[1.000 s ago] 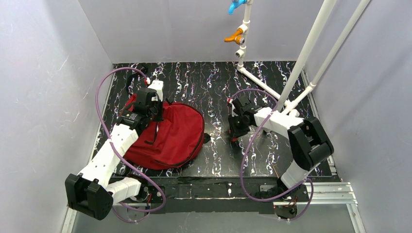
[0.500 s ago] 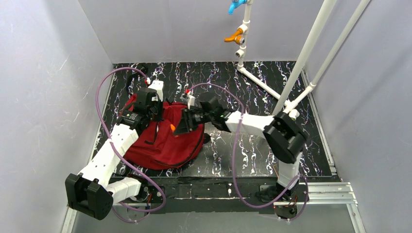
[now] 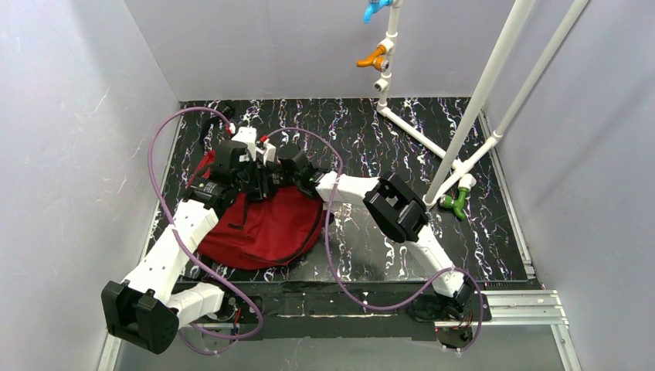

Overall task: Pack the student bag
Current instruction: Place the stationery in the student bag.

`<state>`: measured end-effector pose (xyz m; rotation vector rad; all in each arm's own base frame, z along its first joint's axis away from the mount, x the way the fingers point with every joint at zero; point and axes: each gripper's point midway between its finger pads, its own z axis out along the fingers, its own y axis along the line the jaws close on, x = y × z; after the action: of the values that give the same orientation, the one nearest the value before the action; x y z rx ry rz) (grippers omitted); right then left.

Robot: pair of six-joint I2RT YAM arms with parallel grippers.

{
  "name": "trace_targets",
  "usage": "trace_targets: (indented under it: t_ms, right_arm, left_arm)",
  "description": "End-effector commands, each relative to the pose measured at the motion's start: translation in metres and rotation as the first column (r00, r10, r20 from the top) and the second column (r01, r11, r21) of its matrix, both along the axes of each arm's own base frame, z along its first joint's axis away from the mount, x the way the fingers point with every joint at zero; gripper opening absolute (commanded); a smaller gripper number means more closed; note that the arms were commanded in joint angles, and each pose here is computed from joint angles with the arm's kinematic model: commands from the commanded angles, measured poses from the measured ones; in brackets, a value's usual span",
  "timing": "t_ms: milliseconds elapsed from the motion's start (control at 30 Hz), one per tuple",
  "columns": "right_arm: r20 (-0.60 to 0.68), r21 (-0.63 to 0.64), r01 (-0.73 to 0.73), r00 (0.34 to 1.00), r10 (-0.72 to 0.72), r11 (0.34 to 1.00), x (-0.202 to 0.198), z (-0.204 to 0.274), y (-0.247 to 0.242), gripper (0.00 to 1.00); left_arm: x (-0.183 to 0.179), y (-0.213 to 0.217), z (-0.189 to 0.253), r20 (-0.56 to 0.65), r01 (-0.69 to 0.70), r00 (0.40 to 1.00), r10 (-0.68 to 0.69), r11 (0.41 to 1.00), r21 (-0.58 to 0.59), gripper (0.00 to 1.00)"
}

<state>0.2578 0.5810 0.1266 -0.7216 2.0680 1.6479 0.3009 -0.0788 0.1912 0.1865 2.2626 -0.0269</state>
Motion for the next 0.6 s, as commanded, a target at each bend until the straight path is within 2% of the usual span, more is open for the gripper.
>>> trace_targets:
  t_ms: [0,100,200,367,567]
  right_arm:
    - [0.117,0.071,0.0,0.993,-0.008,0.997,0.008,0.023,0.024,0.28]
    - [0.137,0.068,-0.022,0.99,0.013,0.997,0.006,0.025,0.025,0.36]
    - [0.151,0.035,-0.011,0.989,0.006,0.999,0.005,0.024,0.018,0.5]
    - [0.151,-0.021,0.024,0.988,-0.021,0.999,0.002,0.023,-0.001,0.64]
    - [0.13,-0.079,0.027,0.991,-0.016,0.996,0.004,0.029,-0.026,0.68]
  left_arm:
    - [-0.002,0.007,0.023,0.083,-0.043,0.996,0.043,0.999,-0.007,0.0]
    - [-0.002,0.007,0.025,0.099,-0.041,0.994,0.042,0.999,-0.009,0.0]
    - [-0.002,0.0,0.025,0.09,-0.007,0.996,0.01,1.0,-0.023,0.0]
    - [-0.003,-0.003,0.024,0.085,0.009,0.996,-0.006,0.999,-0.033,0.0]
    - [-0.003,-0.004,0.022,0.08,0.014,0.997,-0.011,0.999,-0.035,0.0]
